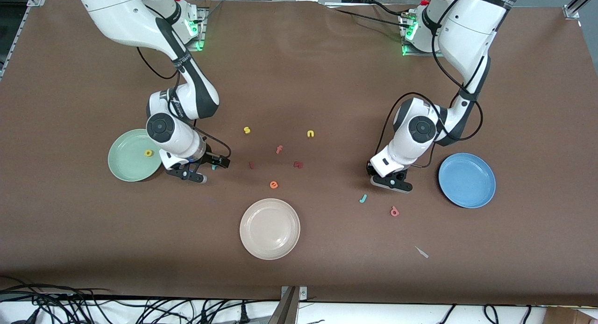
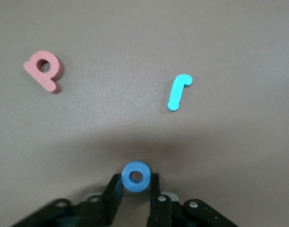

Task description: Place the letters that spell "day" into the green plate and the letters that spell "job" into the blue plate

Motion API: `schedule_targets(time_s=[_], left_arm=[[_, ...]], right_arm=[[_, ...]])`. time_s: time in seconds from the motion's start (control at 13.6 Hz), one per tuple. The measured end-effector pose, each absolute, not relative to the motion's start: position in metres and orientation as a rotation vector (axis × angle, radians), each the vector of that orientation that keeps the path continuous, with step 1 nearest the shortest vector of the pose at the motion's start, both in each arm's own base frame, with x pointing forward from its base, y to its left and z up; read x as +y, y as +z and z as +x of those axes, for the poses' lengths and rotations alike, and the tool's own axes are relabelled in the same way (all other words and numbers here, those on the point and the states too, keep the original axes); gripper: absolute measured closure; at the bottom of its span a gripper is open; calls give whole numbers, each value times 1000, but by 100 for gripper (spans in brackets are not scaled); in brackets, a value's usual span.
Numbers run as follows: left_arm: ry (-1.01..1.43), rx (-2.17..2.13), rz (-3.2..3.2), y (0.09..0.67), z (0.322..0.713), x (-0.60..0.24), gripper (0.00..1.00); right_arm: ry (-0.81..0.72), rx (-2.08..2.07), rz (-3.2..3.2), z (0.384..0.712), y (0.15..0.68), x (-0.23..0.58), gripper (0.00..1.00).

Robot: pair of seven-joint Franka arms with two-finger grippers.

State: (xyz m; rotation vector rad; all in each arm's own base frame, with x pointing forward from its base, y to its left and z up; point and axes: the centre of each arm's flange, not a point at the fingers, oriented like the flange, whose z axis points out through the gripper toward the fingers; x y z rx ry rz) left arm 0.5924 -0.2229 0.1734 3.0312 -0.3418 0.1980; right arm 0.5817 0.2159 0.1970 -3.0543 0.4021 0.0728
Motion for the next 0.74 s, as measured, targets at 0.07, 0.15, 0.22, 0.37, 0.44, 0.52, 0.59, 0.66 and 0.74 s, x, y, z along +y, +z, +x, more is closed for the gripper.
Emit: schedule_targets(time_s=[0.07,0.15,0.22,0.37,0.44,0.52,0.59,0.66,0.74], left_arm=[[198,-341,3032,173,593,-223,73],[201,-339,3032,174,593,-222,73],[210,-330,3034,176,596,-218,73],[219,-297,3044,189,605,-204,73],[197,-293,3054,200,609,-193,73],[167,-316,3064,213,612,-178,73],[138,-357,3071,228,615,-157,73],[114,-403,3076,243,618,-127,73],[95,-445,3078,255,618,-94,73]], right_arm=[[78,403,-3056,582,194,216,2],[84,403,-3057,581,191,216,2],[90,404,-3059,580,189,216,7],[98,407,-3062,580,185,215,15],[101,408,-3063,580,184,214,16],[104,409,-3064,579,183,214,20],[109,410,-3065,579,180,213,20],[114,412,-3067,579,178,213,26],[118,413,-3068,578,176,212,26]])
